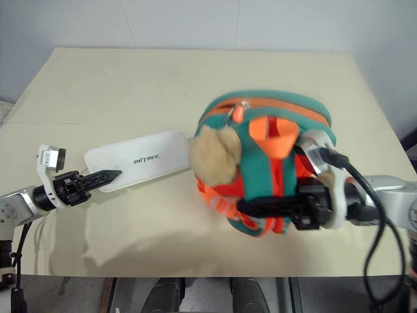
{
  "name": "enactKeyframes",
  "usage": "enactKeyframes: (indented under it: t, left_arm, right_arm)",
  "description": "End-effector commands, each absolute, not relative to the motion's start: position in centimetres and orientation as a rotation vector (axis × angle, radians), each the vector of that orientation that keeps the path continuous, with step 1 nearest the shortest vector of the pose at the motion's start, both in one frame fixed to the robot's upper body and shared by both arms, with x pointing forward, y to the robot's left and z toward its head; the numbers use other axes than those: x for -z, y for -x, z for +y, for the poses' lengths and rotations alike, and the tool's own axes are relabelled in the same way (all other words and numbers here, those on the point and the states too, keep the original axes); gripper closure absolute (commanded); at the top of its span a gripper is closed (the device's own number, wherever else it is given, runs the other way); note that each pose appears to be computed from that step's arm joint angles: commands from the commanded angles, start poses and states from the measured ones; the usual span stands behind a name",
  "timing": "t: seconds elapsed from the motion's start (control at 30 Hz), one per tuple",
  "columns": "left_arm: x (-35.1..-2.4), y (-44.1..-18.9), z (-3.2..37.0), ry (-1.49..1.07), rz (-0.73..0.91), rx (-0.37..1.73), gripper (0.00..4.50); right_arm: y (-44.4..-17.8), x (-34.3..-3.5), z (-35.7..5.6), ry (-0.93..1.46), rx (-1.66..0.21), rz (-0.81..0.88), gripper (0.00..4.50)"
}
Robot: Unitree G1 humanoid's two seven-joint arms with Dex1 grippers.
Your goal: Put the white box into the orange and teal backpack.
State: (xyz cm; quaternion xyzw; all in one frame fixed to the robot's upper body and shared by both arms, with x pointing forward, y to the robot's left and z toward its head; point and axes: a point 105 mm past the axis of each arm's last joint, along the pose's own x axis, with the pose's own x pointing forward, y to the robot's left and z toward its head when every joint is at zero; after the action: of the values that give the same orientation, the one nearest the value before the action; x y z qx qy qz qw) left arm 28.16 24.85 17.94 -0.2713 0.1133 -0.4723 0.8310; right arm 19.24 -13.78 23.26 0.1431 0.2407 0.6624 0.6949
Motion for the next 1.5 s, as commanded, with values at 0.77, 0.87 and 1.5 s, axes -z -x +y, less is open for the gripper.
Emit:
enactKeyframes:
  t: [0.77,0.87,1.5]
  left_arm:
    - [-27.6,-25.4,18.1,0.401,-0.070,1.391,3.17]
    - [-26.6,-26.8,17.5,0.323,-0.056,1.372,3.17]
    - [-24.2,-30.0,19.6,-0.042,0.050,1.316,3.17]
  right_arm:
    - [-22.2,-22.7,-13.3,-0.213,-1.501,0.407,4.50]
    - [-22.1,-22.7,-13.0,-0.210,-1.493,0.389,4.50]
    - [-21.3,-22.5,-12.6,-0.231,-1.460,0.361,4.50]
